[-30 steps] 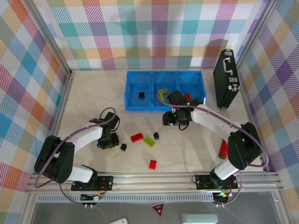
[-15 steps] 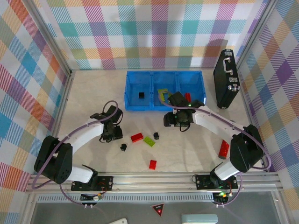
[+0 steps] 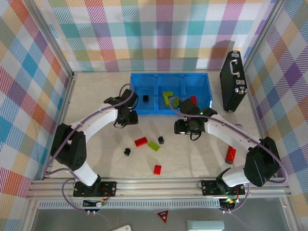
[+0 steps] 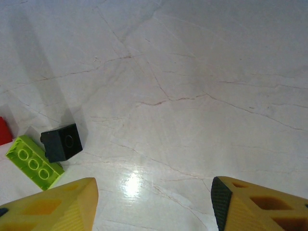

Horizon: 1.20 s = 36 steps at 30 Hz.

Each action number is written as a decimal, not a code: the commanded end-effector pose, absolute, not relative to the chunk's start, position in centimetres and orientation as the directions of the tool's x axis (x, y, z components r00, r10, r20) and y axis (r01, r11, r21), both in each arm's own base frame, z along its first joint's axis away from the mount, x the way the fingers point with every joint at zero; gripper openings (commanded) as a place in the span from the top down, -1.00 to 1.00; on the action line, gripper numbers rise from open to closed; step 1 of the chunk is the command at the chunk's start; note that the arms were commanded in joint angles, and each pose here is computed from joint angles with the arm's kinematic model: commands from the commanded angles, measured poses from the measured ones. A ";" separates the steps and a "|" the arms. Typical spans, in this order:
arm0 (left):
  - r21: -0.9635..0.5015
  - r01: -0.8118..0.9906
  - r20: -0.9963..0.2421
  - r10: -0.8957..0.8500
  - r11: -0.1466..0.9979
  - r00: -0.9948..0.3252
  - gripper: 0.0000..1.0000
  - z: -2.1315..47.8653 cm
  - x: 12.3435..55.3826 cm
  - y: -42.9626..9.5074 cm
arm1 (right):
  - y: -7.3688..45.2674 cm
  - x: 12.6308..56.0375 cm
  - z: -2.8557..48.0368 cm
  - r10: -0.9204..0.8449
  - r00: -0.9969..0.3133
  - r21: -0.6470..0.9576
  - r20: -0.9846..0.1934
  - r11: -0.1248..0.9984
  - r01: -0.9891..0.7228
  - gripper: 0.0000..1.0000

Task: Sort the legos into containers by color
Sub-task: Place the lego in the container.

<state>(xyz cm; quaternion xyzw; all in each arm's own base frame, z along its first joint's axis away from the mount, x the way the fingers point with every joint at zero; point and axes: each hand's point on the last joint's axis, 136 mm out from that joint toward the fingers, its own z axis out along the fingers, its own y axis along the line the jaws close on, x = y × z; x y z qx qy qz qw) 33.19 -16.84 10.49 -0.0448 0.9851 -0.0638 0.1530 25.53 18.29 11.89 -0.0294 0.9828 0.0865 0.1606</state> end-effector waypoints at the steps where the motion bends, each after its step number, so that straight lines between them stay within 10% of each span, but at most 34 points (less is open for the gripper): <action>1: -0.119 -0.006 -0.304 -0.043 0.993 -0.952 0.26 11.1 34.6 -18.0 | 17.4 24.7 12.2 -0.008 -0.948 0.144 -0.319 0.988 -0.057 -0.30; 36: 0.120 0.037 -0.390 0.081 0.992 -0.917 0.23 6.0 51.5 -18.3 | 14.8 22.3 12.0 0.032 -0.953 0.107 -0.301 0.994 -0.001 -0.29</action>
